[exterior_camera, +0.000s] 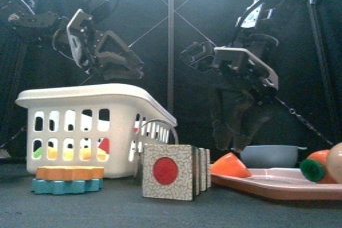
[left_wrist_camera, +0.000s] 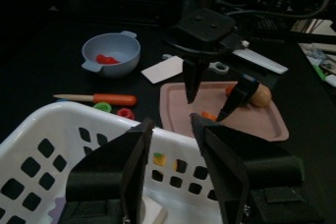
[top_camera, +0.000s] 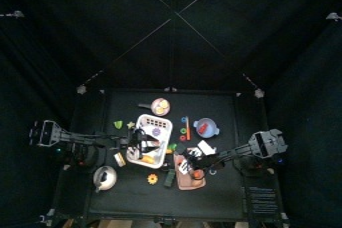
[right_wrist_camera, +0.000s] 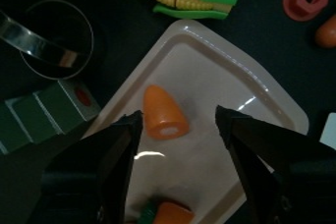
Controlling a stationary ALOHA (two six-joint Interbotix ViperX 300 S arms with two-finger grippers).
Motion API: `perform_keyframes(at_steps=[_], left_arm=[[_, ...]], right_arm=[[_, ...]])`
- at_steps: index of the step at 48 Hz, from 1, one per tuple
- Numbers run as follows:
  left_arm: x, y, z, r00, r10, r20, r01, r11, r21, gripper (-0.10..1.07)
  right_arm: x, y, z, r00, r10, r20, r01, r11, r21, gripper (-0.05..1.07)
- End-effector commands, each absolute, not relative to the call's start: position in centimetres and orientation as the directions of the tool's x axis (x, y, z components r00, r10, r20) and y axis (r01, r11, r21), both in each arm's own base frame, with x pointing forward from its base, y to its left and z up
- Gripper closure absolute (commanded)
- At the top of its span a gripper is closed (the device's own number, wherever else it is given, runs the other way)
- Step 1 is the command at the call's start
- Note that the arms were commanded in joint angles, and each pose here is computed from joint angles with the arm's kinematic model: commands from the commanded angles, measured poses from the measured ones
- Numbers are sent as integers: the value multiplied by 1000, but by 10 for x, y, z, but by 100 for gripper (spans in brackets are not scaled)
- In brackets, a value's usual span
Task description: Grab carrot bottom
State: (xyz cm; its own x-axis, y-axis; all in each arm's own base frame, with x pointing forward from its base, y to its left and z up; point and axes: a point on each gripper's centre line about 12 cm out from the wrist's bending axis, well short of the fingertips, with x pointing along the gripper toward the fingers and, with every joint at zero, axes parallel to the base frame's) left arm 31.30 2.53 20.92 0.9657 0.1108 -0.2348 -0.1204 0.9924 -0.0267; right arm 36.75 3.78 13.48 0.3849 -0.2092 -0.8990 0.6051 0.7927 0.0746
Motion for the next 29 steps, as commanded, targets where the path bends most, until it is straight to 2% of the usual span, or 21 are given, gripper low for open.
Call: perform_keyframes(at_steps=[1,15,29], left_arm=[[315,27,214,968,115,-221,-124,992,-28,20],[314,26,212,968,114,-226,-123,992,-27,20],[314,27,212,968,115,-224,-124,992,-27,20]], right_arm=[[370,39,148,437,-185,-880,557,824,103,10],[376,46,135,466,-131,-875,529,834,157,10],[377,46,122,438,-134,-889,536,832,139,14]])
